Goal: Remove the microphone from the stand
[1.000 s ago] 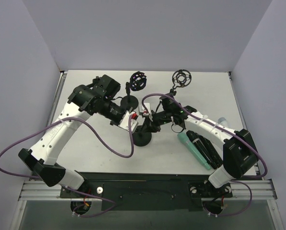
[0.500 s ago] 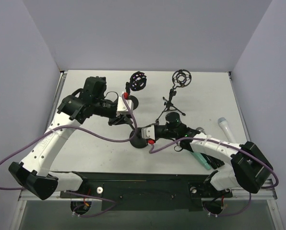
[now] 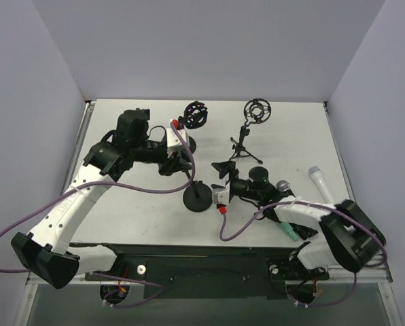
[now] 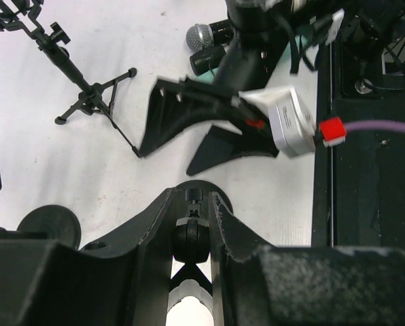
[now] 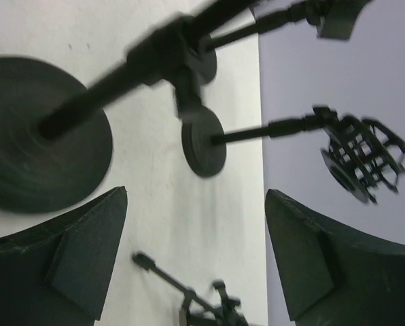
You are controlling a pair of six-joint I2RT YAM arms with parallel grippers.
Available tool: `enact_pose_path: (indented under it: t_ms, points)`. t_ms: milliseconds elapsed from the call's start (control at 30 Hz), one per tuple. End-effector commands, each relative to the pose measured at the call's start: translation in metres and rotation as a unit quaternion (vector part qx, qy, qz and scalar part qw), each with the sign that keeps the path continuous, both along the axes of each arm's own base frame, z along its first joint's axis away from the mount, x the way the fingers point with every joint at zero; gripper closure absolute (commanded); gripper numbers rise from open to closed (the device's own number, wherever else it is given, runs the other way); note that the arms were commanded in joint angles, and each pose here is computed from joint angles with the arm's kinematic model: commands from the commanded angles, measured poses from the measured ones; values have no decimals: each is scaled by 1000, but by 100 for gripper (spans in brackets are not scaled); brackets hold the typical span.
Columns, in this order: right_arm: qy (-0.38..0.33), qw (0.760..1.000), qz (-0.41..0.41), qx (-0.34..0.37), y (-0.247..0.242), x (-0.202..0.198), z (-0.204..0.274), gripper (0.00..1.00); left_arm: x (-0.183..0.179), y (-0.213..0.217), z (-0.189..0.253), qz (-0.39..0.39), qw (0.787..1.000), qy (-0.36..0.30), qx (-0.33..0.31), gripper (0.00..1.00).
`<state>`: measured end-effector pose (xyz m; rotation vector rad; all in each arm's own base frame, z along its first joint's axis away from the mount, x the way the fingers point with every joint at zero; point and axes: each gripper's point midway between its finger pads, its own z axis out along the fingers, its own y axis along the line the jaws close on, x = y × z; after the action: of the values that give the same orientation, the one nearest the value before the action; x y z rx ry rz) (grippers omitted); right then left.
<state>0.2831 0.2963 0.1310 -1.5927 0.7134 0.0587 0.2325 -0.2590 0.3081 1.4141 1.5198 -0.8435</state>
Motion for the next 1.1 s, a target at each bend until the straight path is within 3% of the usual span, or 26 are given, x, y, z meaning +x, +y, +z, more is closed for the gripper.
enact_pose_path:
  t_ms: [0, 100, 133, 167, 200, 233, 267, 300, 333, 367, 400, 433, 467, 500, 533, 600, 700, 767, 900, 1067]
  points:
    - [119, 991, -4, -66, -38, -14, 18, 18, -5, -6, 35, 4, 998, -28, -63, 100]
    - [239, 968, -67, -40, -55, -12, 45, 11, -3, -4, 30, 14, 998, -27, -60, 100]
    - [310, 945, -104, -14, -60, -14, 44, 11, -2, -3, 31, 14, 998, -30, -61, 100]
    - [326, 937, -126, 3, -62, -7, 59, 12, -2, -2, 29, 15, 998, -29, -60, 100]
    - [400, 904, -154, 2, -69, -18, 49, 12, 0, -2, 30, 16, 997, -33, -61, 100]
    - [418, 894, -161, 13, -65, -13, 65, 13, 0, -2, 29, 17, 997, -34, -60, 100]
    - [483, 857, -177, 10, -68, -26, 63, 14, 1, -2, 28, 17, 997, -36, -60, 100]
    - [507, 843, -177, 10, -62, -23, 72, 19, 1, -3, 28, 17, 997, -36, -61, 100]
    - [570, 802, -182, 4, -61, -39, 70, 21, 2, -3, 28, 17, 997, -38, -62, 100]
    - [595, 782, -185, 7, -53, -32, 79, 24, 3, -3, 27, 18, 997, -38, -62, 100]
    - [661, 723, -201, -3, -50, -43, 67, 25, 2, -3, 29, 16, 997, -45, -65, 100]
    - [674, 711, -201, 4, -46, -40, 80, 25, 2, -2, 29, 20, 996, -49, -66, 100]
    - [718, 662, -215, -2, -43, -44, 71, 25, 3, -3, 26, 22, 996, -52, -65, 100]
    - [727, 651, -218, -1, -40, -42, 77, 25, 2, -1, 29, 24, 996, -60, -69, 100]
    - [753, 618, -228, -4, -37, -44, 71, 24, 3, -1, 28, 28, 995, -68, -69, 100]
    - [782, 579, -231, -20, -33, -49, 68, 25, 2, 0, 28, 31, 994, -80, -69, 100]
    - [801, 554, -225, -25, -27, -54, 69, 28, -4, 0, 27, 22, 993, -95, -62, 100]
    - [818, 523, -237, -20, -21, -54, 62, 32, -7, -1, 27, 16, 993, -100, -62, 100]
    - [866, 440, -236, 31, 4, -43, 56, 44, -13, -2, 27, 8, 992, -109, -61, 100]
    - [893, 379, -235, 60, 26, -29, 43, 53, -19, -1, 27, 2, 991, -120, -57, 100]
